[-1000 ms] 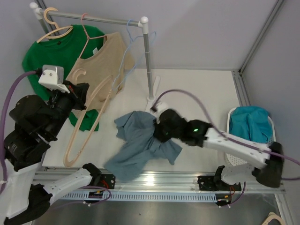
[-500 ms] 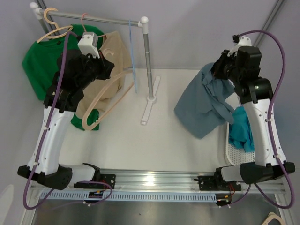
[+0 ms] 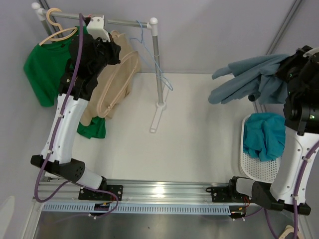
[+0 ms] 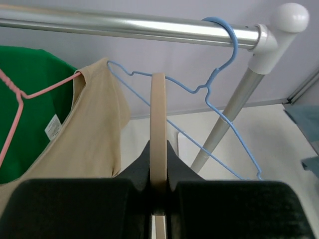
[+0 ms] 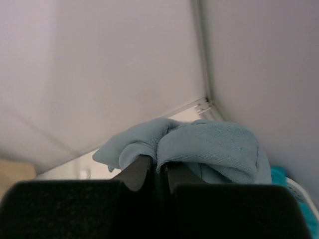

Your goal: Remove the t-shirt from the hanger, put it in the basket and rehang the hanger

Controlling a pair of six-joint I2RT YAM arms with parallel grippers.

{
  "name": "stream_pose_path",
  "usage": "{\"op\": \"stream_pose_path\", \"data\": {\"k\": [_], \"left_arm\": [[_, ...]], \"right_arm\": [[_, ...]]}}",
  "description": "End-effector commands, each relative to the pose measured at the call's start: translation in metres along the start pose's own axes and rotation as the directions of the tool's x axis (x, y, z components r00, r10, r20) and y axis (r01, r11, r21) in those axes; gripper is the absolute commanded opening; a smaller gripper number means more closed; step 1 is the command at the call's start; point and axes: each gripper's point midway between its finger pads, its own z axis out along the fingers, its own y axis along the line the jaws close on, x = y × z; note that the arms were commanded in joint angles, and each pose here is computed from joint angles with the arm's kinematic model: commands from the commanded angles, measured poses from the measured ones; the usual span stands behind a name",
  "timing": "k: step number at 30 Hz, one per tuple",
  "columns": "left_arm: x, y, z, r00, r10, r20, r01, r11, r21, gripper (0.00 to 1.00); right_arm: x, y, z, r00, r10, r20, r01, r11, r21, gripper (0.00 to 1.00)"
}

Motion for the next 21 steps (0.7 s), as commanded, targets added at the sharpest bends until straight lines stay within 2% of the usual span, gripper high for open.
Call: {"op": "stream_pose_path", "data": {"k": [1, 5, 6, 7, 10, 13, 21], "left_arm": [[-0.033, 0.005, 0.014, 0.994, 0.018, 0.112, -0.016, 1.000, -0.026, 0.01], [-0.046, 0.009, 0.037, 0.987, 0.037, 0.154, -0.028, 0.998, -0.059, 0.01], [-0.063, 0.009, 0.034, 0.980, 0.037, 0.196, -0.025, 0.998, -0.065, 0.01], [-0.057, 0.012, 0.047, 0.982, 0.045, 0.182, -0.030, 0.996, -0.082, 0.01], [-0.072, 0.012, 0.052, 0.973, 0.054, 0.223, -0.034, 0.995, -0.090, 0.01], [-0.079, 0.011, 0.060, 0.967, 0.053, 0.250, -0.033, 0.996, -0.085, 0.01], [-0.055, 0.002, 0.085, 0.979, 0.051, 0.198, -0.045, 0.998, -0.034, 0.01]], "right_arm": [[-0.037, -0.029, -0.018, 0.988, 0.008, 0.155, -0.029, 0.991, 0.134, 0.00], [-0.054, -0.043, -0.041, 0.975, 0.002, 0.221, -0.046, 0.980, 0.193, 0.00], [-0.055, -0.047, -0.045, 0.973, 0.003, 0.231, -0.053, 0.976, 0.211, 0.00], [-0.052, -0.052, -0.048, 0.973, 0.001, 0.231, -0.055, 0.971, 0.231, 0.00], [-0.041, -0.070, -0.048, 0.975, -0.007, 0.223, -0.066, 0.946, 0.316, 0.00], [-0.018, -0.080, -0.038, 0.983, 0.001, 0.185, -0.065, 0.938, 0.341, 0.00], [0.026, -0.106, -0.023, 0.988, 0.069, 0.135, -0.116, 0.917, 0.381, 0.00]]}}
